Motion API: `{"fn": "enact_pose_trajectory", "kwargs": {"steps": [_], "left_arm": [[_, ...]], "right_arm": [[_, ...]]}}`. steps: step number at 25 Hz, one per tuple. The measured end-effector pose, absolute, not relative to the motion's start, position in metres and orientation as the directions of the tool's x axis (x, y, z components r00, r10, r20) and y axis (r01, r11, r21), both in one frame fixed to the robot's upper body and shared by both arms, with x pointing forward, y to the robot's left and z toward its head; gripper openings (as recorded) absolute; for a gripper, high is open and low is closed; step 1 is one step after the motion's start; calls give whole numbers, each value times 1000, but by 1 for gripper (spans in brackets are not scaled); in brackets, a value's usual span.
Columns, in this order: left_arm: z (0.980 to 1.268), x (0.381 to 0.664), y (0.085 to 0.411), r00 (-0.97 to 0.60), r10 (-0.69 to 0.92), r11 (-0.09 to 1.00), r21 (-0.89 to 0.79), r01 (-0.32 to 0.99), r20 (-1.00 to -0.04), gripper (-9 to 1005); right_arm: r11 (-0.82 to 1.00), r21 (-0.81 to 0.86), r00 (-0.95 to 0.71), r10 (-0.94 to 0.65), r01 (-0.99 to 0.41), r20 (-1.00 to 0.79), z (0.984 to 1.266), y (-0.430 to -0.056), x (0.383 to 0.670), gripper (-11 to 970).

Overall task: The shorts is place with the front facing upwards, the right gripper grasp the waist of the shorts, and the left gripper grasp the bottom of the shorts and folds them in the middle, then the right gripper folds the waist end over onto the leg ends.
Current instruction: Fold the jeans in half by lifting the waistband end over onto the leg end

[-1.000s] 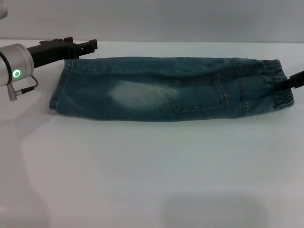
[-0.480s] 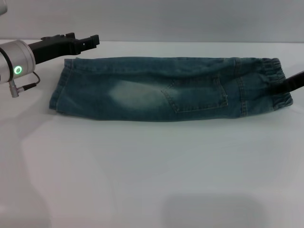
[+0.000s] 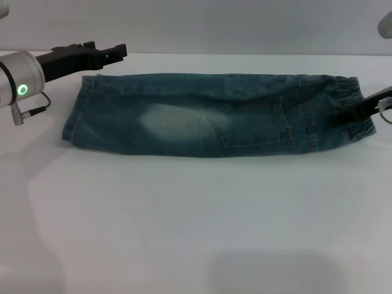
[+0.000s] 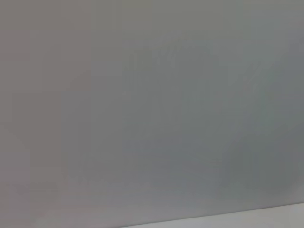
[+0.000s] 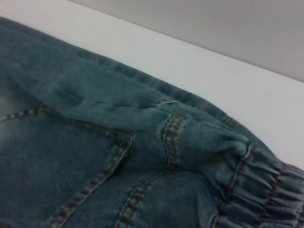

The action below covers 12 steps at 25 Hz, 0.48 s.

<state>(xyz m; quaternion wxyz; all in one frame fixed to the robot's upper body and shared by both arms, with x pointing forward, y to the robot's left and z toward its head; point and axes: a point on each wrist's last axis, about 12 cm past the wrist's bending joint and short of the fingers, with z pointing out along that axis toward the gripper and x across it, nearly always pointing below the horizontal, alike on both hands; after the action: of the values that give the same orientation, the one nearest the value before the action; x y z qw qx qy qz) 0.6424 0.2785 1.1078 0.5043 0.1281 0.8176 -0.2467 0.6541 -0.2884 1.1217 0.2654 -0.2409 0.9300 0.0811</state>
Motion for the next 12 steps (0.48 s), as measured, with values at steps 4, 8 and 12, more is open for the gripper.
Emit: {"fn": "enact_pose_trajectory", "kwargs": {"steps": [4,8,12], "left_arm": [[1107,642,279,-460,-41,847,-275,455,-887,835],[1106,641,280,-461,-42,846,-277,455,-886,835],[1104,640,279,-468,-45,844,-284,454,-883,834]], "right_arm": [[868,28,-742,-407,-496,-533,1121,-285,653,461],[866,29,-741,-409,-499,-532,1120,-285,653,458],[858,16,-726,-425,-513,-540,1118,-284,650,455]]}}
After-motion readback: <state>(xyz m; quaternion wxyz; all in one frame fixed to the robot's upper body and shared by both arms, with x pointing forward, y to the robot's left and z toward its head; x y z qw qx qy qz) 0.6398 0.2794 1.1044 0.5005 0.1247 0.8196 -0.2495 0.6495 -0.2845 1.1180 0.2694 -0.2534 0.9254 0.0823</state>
